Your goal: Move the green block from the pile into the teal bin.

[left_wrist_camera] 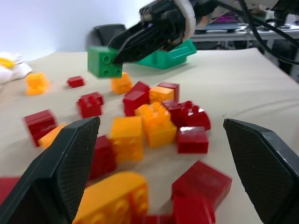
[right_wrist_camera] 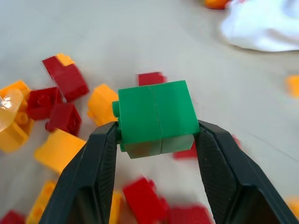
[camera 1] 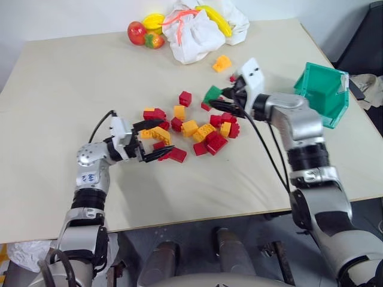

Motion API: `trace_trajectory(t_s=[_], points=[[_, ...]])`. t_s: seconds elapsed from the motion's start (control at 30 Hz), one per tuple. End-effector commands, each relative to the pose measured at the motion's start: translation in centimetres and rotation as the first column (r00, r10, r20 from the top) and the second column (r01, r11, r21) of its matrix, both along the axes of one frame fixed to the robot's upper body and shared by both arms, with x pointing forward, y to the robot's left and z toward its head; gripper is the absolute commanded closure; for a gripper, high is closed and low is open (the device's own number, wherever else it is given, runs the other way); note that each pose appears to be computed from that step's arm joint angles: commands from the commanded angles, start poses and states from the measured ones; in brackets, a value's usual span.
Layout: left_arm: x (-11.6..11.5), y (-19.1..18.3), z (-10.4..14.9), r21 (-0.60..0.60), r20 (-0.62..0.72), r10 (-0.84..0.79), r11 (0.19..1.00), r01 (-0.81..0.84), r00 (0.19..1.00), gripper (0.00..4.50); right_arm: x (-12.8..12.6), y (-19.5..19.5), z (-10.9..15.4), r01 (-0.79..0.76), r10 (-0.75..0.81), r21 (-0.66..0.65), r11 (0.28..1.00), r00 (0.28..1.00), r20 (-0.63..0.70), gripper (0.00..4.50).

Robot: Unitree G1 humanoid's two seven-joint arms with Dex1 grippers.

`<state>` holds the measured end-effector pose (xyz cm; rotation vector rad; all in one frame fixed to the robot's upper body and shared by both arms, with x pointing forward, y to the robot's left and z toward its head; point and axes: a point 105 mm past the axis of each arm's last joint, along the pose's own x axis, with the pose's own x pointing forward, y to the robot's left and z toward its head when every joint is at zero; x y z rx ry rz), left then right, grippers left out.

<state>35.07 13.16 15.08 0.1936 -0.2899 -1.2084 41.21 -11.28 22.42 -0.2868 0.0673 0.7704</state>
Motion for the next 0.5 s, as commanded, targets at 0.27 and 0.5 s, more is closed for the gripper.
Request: trace_trajectory(t_s=[0.27, 0.5], points=[[1.9, -7.4, 1.7, 0.097, 0.054, -0.031, 0.995, 0.026, 0.998, 0.00, -4.5, -14.4, 5.0, 0.450, -0.388, -0.296, 0.842, 0.888, 0.246, 2.41], [4.6, -10.8, 2.9, 0.126, 0.036, 0.089, 0.988, -0.093, 0.995, 0.00, -3.1, -19.1, 5.1, 0.520, -0.446, -0.334, 0.786, 0.852, 0.275, 2.41]])
